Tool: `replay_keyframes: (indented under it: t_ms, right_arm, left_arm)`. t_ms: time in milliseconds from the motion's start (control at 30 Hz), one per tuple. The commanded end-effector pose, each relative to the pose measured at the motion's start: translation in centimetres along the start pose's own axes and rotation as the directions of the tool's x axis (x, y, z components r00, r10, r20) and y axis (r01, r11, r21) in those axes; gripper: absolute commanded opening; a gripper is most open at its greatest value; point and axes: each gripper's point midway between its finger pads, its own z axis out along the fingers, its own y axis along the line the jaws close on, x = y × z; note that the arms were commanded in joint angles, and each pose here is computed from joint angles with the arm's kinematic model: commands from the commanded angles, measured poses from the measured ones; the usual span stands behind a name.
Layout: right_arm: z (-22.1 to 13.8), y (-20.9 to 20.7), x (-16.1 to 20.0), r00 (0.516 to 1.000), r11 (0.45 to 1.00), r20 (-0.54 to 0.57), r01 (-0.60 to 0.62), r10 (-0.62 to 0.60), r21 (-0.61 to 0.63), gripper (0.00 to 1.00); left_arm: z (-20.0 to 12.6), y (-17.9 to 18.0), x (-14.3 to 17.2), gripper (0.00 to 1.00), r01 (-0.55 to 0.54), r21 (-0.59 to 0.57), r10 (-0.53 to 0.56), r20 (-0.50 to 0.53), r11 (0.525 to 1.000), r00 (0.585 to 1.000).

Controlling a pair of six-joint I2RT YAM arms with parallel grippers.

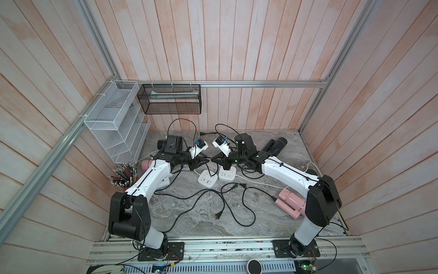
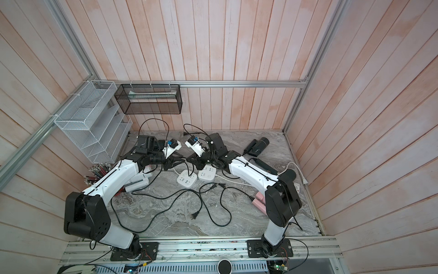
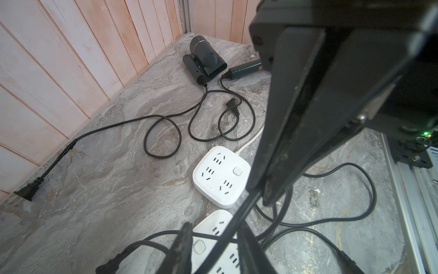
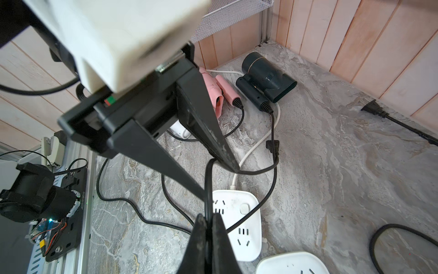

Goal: Charge the blow dryers
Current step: Pick up the plug from the center of the board.

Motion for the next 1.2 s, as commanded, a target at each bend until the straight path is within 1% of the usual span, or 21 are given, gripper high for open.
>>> replay_keyframes:
  t_ms: [0,67,167,233,300,367,433,467,533,600,667,700,767,800,867,933,1000,1033,1100,1167]
  right_arm:
    - [-0.8,1.0,-1.6,0.999,1.000,0.031,0.020,-0.020,-0.020,0.02]
    - [-0.8,0.9,-1.4,0.999,1.000,0.028,0.019,-0.018,-0.013,0.02]
    - [-0.8,0.7,-1.3,0.999,1.000,0.029,0.014,-0.014,-0.004,0.02]
    - [-0.7,0.5,-1.3,0.999,1.000,0.033,0.008,-0.008,0.006,0.03]
    - [-0.6,0.3,-1.4,0.999,1.000,0.040,-0.001,0.001,0.018,0.05]
    - [-0.6,-0.1,-1.9,0.998,0.999,0.058,-0.016,0.014,0.034,0.12]
    - [-0.9,-0.2,-2.6,0.995,0.998,0.089,-0.044,0.039,0.051,0.26]
    - [-1.2,-0.4,-3.0,0.992,0.996,0.112,-0.059,0.051,0.068,0.30]
    - [-2.0,-0.7,-3.5,0.986,0.991,0.154,-0.087,0.071,0.104,0.38]
    - [-2.9,-0.9,-3.9,0.978,0.984,0.190,-0.113,0.086,0.137,0.41]
    - [-3.8,-0.9,-3.9,0.971,0.977,0.213,-0.141,0.106,0.159,0.42]
    - [-4.0,-0.8,-3.1,0.970,0.974,0.213,-0.157,0.121,0.162,0.43]
    - [-4.6,-0.8,-2.4,0.964,0.966,0.223,-0.189,0.148,0.175,0.44]
    - [-4.7,-0.7,-2.2,0.962,0.964,0.224,-0.198,0.157,0.176,0.44]
    - [-4.8,0.0,-1.8,0.958,0.963,0.228,-0.214,0.175,0.161,0.43]
    - [-4.5,0.8,-1.4,0.956,0.966,0.224,-0.220,0.187,0.134,0.40]
    - [-4.0,1.8,-1.0,0.953,0.969,0.226,-0.227,0.201,0.096,0.37]
    - [-3.6,2.1,-0.6,0.952,0.969,0.222,-0.235,0.212,0.081,0.37]
    - [-2.7,2.5,-0.1,0.949,0.967,0.218,-0.245,0.226,0.065,0.32]
    - [-1.9,2.9,0.2,0.946,0.966,0.218,-0.255,0.239,0.049,0.31]
  left_arm:
    - [0.3,0.1,-0.5,0.29,-0.012,0.006,0.012,-0.005,1.000,1.000]
    - [0.2,0.1,-0.6,0.23,-0.006,0.005,0.006,-0.003,1.000,1.000]
    - [0.1,-0.1,-0.9,0.18,0.002,0.004,-0.002,0.010,1.000,1.000]
    - [0.0,-0.2,-1.3,0.11,0.008,0.001,-0.008,0.021,1.000,1.000]
    - [-0.2,-0.3,-1.5,0.07,0.025,-0.003,-0.025,0.026,1.000,0.999]
    - [-0.4,-0.3,-1.9,0.07,0.049,-0.009,-0.049,0.033,0.999,0.998]
    - [-0.8,0.2,-2.4,0.07,0.085,-0.042,-0.083,0.036,0.996,0.996]
    - [-1.0,0.5,-2.7,0.06,0.098,-0.055,-0.096,0.035,0.994,0.995]
    - [-1.5,1.0,-3.5,0.04,0.140,-0.082,-0.138,0.038,0.987,0.990]
    - [-2.0,1.6,-4.3,0.03,0.195,-0.114,-0.192,0.037,0.974,0.981]
    - [-2.6,2.6,-4.7,0.03,0.257,-0.166,-0.257,0.021,0.952,0.966]
    - [-2.8,3.0,-4.6,0.01,0.285,-0.188,-0.289,0.011,0.940,0.957]
    - [-3.4,4.6,-4.4,0.01,0.361,-0.279,-0.376,0.000,0.890,0.927]
    - [-3.5,5.0,-4.2,0.01,0.387,-0.304,-0.409,-0.009,0.870,0.912]
    - [-3.5,5.4,-3.9,0.01,0.443,-0.318,-0.477,-0.034,0.838,0.878]
    - [-3.4,5.6,-3.4,0.01,0.490,-0.329,-0.536,-0.060,0.807,0.842]
    - [-3.4,5.7,-3.0,0.01,0.516,-0.346,-0.572,-0.079,0.784,0.816]
    - [-3.5,5.7,-3.0,0.01,0.521,-0.350,-0.579,-0.078,0.778,0.812]
    - [-3.7,5.4,-3.4,0.01,0.517,-0.337,-0.563,-0.052,0.787,0.824]
    - [-3.8,5.0,-4.0,0.01,0.510,-0.319,-0.543,-0.014,0.799,0.840]
